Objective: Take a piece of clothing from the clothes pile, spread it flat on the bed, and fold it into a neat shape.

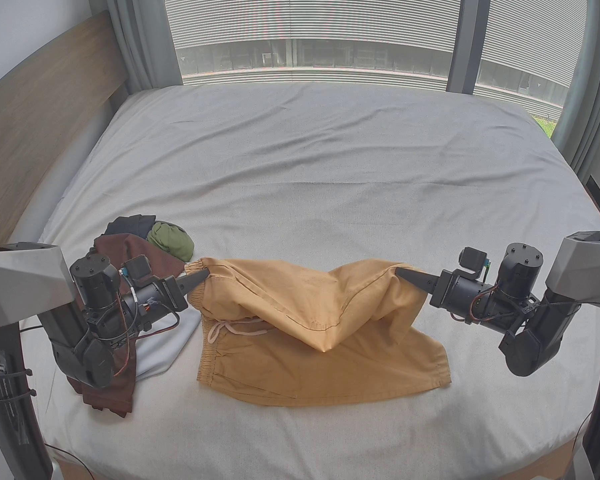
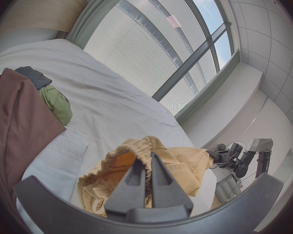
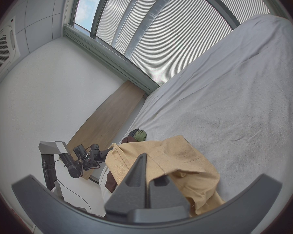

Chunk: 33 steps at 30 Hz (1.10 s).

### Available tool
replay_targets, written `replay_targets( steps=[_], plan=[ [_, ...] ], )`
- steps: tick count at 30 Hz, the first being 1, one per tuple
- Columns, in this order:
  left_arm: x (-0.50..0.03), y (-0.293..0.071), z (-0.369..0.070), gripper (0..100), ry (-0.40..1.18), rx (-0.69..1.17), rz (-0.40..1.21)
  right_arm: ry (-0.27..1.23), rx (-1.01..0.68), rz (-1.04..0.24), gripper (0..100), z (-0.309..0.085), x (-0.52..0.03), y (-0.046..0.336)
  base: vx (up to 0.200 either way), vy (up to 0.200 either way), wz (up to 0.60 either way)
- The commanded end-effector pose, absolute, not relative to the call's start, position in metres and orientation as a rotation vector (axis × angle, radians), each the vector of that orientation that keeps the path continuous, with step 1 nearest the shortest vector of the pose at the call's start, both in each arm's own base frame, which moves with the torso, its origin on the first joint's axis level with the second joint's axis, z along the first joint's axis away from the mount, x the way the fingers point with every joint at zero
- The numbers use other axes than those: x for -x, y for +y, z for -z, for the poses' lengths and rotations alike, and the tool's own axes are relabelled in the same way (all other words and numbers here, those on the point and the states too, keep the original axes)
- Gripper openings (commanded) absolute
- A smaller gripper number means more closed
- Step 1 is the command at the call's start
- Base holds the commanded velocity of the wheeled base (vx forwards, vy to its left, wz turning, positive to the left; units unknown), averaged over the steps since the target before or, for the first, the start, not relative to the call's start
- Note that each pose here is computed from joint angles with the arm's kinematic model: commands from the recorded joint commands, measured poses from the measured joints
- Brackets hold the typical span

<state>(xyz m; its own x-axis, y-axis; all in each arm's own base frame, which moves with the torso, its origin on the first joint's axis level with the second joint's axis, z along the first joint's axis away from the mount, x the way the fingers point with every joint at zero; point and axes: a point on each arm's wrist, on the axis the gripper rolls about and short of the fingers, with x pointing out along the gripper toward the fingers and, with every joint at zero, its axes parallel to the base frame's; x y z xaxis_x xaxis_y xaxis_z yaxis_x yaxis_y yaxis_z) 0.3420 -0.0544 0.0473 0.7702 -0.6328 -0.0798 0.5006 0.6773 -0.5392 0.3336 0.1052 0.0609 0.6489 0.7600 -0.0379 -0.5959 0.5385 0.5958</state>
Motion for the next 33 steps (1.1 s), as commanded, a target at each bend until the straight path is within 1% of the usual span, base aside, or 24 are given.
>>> replay_targets(
  steps=[1,8,16,22,33],
  plan=[
    [-0.344,-0.051,-0.051,0,0.250,0.519,0.640,0.287,-0.582,-0.801,0,-0.064,-0.337,0.096,0.000,0.000,0.00],
    [-0.345,-0.047,-0.052,0,0.242,0.516,0.629,0.260,-0.582,-0.775,0,-0.069,-0.341,0.085,0.000,0.000,0.00],
    [-0.349,-0.039,-0.055,0,0.215,0.496,0.614,0.227,-0.578,-0.776,0,-0.080,-0.342,0.074,0.000,0.000,0.00],
    [-0.349,-0.039,-0.060,0,0.189,0.472,0.619,0.205,-0.573,-0.781,0,-0.087,-0.341,0.073,0.000,0.000,0.00],
    [-0.347,-0.038,-0.068,0,0.170,0.468,0.622,0.161,-0.568,-0.749,0,-0.095,-0.346,0.057,0.000,0.000,0.00]
  ],
)
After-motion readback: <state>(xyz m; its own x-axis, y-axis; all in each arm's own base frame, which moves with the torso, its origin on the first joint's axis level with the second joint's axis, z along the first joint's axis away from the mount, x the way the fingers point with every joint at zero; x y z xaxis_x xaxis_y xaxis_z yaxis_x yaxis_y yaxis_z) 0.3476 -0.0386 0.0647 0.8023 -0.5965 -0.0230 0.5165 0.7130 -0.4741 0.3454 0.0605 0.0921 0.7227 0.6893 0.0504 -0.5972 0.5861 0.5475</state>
